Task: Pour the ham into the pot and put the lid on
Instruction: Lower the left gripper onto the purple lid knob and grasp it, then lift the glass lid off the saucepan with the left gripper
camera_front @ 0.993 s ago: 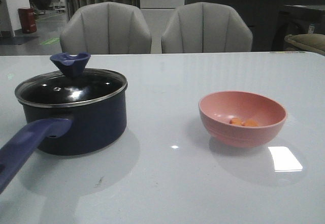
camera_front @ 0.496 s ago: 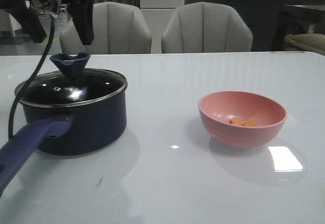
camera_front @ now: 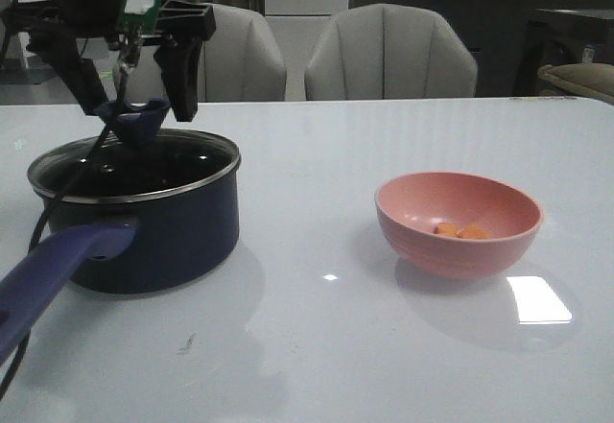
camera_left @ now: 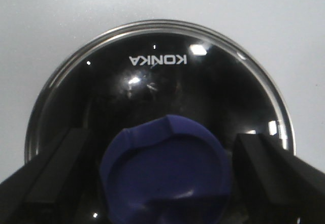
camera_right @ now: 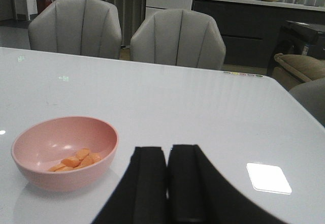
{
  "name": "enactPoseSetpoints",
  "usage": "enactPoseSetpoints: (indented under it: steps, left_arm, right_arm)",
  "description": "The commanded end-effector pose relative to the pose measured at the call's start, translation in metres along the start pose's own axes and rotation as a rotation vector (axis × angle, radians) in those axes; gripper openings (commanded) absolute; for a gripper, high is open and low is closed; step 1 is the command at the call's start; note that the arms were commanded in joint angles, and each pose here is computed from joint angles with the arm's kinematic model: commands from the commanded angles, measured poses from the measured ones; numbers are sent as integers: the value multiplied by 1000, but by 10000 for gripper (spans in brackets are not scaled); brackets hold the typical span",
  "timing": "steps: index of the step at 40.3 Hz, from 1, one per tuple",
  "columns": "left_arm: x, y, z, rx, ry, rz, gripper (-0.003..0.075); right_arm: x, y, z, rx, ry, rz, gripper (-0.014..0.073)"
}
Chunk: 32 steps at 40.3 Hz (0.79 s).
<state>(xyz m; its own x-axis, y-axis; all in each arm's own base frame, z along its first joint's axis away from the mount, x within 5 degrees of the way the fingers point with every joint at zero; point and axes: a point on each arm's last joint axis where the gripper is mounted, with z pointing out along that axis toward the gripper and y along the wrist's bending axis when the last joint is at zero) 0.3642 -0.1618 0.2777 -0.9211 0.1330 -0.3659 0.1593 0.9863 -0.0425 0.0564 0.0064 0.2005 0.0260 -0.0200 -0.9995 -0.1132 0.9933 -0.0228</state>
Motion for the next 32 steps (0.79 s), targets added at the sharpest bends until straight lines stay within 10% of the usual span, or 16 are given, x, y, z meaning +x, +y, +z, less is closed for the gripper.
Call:
enactPoseSetpoints:
  steps: [1,19,32]
  left_arm:
    - [-7,-3,-23,29,-77,-15,584]
    - [-5,-3,-21,31,-52,-20,366]
    - [-15,-5,-43,53,-126,-24,351]
  right_arm:
    - [-10,0,-2,7,-109,-15,146]
    - [-10,0,-2,7,-109,-15,146]
    - [-10,0,-2,7,-109,-15,146]
